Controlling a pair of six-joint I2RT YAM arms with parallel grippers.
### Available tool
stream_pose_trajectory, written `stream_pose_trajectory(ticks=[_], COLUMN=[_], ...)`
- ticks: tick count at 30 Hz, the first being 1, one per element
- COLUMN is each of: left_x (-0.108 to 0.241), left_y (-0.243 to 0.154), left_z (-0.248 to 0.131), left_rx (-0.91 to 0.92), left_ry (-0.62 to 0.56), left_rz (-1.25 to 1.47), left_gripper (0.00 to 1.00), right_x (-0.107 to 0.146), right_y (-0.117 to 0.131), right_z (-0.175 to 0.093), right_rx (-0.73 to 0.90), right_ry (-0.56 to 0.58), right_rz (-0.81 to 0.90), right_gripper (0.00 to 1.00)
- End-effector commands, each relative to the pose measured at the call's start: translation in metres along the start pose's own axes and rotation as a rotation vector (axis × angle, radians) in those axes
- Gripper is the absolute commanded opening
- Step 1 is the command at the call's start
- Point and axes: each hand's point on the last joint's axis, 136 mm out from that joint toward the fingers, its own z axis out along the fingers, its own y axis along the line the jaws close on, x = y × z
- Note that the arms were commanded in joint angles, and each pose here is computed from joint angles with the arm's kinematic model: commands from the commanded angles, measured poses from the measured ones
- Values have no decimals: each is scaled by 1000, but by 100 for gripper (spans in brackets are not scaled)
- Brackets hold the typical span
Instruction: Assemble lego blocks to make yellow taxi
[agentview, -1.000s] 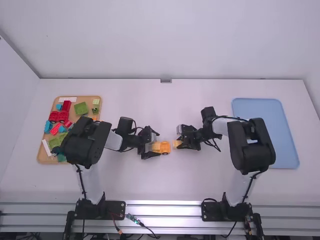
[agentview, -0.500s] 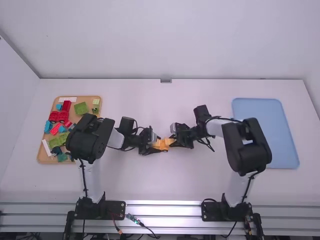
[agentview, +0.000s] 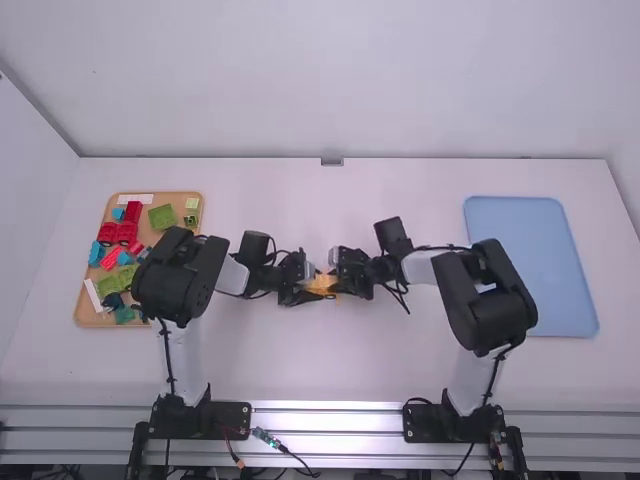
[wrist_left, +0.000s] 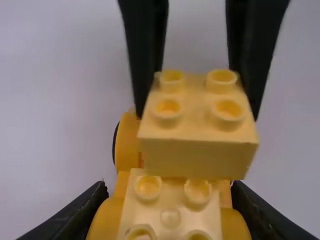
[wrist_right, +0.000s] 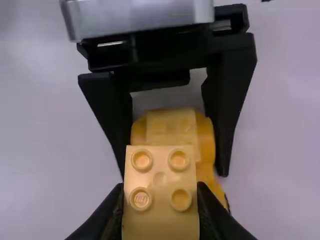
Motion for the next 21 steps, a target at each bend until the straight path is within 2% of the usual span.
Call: stream_pose_trajectory(ticks=[1, 6, 21], left_x=[7, 6, 11], left_y=[2, 0, -27], left_z=[3, 3, 1], left_rx=[-15, -8, 92], left_ry=[37, 30, 22], left_rz=[-6, -9, 32], left_gripper=[55, 54, 48], right_x=[10, 19, 15], right_y=[6, 2, -8], right_z=[2, 4, 3], right_rx=[3, 41, 66], right_ry=[39, 104, 109], right_rz=[42, 29, 12], right_gripper=[0, 0, 0])
